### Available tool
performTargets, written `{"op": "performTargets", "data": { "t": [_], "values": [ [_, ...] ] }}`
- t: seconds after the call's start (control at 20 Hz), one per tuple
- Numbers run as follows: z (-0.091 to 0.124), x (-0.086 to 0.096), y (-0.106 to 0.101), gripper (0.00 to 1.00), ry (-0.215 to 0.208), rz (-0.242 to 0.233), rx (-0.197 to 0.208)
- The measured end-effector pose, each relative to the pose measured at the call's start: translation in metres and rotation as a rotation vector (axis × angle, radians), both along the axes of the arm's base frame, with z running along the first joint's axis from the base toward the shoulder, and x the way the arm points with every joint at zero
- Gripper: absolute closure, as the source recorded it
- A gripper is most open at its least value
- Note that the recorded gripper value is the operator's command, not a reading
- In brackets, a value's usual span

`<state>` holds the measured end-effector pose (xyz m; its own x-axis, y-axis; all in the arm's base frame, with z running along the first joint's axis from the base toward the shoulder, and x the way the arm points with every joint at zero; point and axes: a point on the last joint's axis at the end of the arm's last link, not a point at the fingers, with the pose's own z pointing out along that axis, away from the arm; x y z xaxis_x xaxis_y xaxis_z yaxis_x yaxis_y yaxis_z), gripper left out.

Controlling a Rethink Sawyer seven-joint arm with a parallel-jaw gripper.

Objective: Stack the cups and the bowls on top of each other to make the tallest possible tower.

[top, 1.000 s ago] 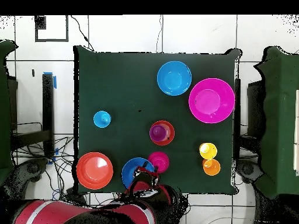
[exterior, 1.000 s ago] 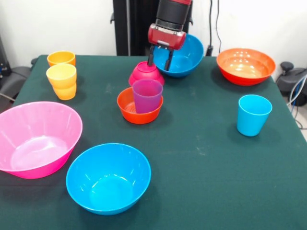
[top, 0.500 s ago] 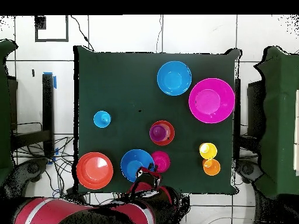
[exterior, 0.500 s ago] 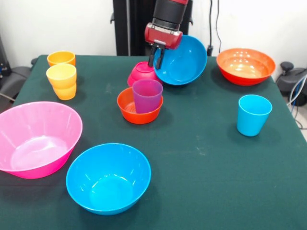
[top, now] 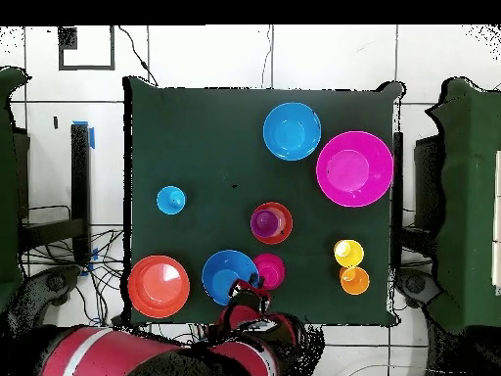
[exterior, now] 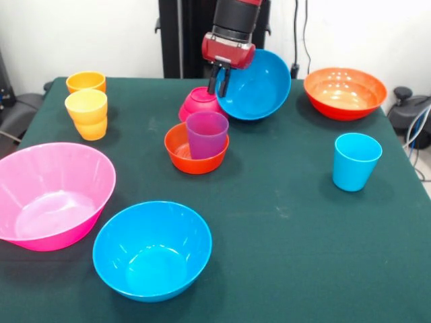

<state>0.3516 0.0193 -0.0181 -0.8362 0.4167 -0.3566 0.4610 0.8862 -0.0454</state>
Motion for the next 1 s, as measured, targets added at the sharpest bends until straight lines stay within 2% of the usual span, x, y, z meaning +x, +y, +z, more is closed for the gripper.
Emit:
{"op": "performTargets", "data": {
  "t": [0.05,0.2,0.3,0.5,0.55,0.75,0.9,1.0],
  "values": [
    [0.001,0.0,-0.002,1.0,-0.002,-0.026,0.019],
    [0.002,0.001,-0.003,1.0,-0.005,-0.053,0.039],
    [0.003,0.002,-0.005,1.0,-0.002,-0.094,0.067],
    [0.005,0.004,-0.004,1.0,0.014,-0.129,0.093],
    [0.005,0.004,-0.003,0.0,0.019,-0.136,0.099],
    [0.007,0.006,0.007,0.0,0.018,-0.118,0.108],
    [0.007,0.001,0.016,0.0,0.027,-0.102,0.109],
    [0.007,-0.004,0.022,0.0,0.036,-0.111,0.117]
  ]
}}
